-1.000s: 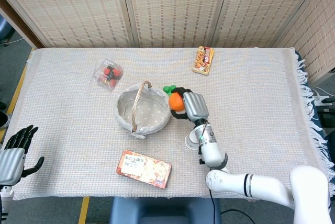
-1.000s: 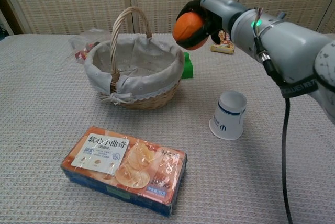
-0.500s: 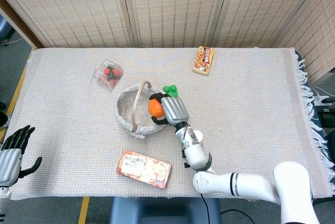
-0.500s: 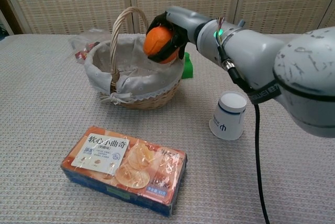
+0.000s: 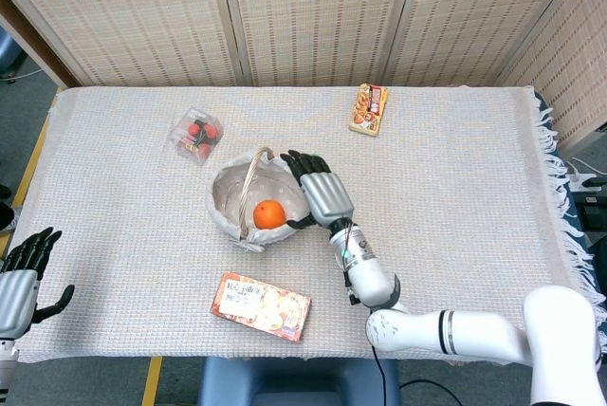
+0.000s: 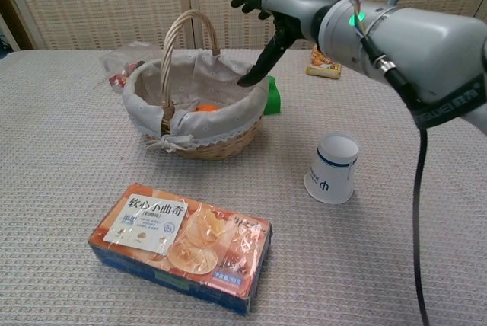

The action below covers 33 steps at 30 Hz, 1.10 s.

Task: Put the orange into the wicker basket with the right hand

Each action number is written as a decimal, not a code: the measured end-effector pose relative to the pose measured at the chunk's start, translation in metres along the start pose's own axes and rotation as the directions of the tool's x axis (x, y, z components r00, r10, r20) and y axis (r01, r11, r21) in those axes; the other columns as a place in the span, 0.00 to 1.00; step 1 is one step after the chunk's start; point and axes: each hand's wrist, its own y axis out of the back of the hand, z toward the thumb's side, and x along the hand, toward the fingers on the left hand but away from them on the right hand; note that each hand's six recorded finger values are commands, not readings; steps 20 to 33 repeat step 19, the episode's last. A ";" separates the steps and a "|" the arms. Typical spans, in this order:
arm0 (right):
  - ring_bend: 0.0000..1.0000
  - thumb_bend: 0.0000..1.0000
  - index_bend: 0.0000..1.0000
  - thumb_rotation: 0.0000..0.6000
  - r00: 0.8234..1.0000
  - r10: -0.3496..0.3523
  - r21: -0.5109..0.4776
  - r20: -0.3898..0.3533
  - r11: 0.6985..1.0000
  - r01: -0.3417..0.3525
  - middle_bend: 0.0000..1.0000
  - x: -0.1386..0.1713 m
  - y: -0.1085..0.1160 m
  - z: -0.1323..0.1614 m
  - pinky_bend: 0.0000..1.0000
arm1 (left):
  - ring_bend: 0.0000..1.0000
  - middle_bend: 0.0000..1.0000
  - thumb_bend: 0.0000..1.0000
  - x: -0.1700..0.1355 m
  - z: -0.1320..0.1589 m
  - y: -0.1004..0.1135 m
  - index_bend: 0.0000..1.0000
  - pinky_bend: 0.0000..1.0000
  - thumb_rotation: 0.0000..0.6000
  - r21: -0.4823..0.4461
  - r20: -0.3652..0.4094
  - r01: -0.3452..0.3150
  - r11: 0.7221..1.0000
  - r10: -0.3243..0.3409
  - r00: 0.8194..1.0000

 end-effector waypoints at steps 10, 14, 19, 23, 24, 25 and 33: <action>0.00 0.00 0.00 1.00 0.991 -0.129 0.293 0.041 0.950 0.111 0.00 0.112 0.073 -0.086 0.05 | 0.00 0.00 0.34 0.000 0.002 -0.001 0.00 0.10 1.00 0.030 0.009 -0.008 1.000 0.008 1.000; 0.00 0.00 0.00 1.00 0.982 -0.172 0.392 0.076 0.911 0.129 0.00 0.166 0.086 -0.122 0.05 | 0.00 0.00 0.33 0.001 0.003 -0.002 0.00 0.10 1.00 0.057 0.016 -0.018 0.998 0.018 1.000; 0.00 0.00 0.00 1.00 0.965 -0.216 0.436 0.146 0.890 0.134 0.00 0.237 0.085 -0.162 0.05 | 0.00 0.00 0.33 0.000 0.005 -0.002 0.00 0.10 1.00 0.079 0.023 -0.033 0.996 0.032 0.999; 0.00 0.00 0.00 1.00 0.965 -0.216 0.436 0.146 0.890 0.134 0.00 0.237 0.085 -0.162 0.05 | 0.00 0.00 0.33 0.000 0.005 -0.002 0.00 0.10 1.00 0.079 0.023 -0.033 0.996 0.032 0.999; 0.00 0.00 0.00 1.00 0.965 -0.216 0.436 0.146 0.890 0.134 0.00 0.237 0.085 -0.162 0.05 | 0.00 0.00 0.33 0.000 0.005 -0.002 0.00 0.10 1.00 0.079 0.023 -0.033 0.996 0.032 0.999; 0.00 0.00 0.00 1.00 0.965 -0.216 0.436 0.146 0.890 0.134 0.00 0.237 0.085 -0.162 0.05 | 0.00 0.00 0.33 0.000 0.005 -0.002 0.00 0.10 1.00 0.079 0.023 -0.033 0.996 0.032 0.999; 0.00 0.00 0.00 1.00 0.965 -0.216 0.436 0.146 0.890 0.134 0.00 0.237 0.085 -0.162 0.05 | 0.00 0.00 0.33 0.000 0.005 -0.002 0.00 0.10 1.00 0.079 0.023 -0.033 0.996 0.032 0.999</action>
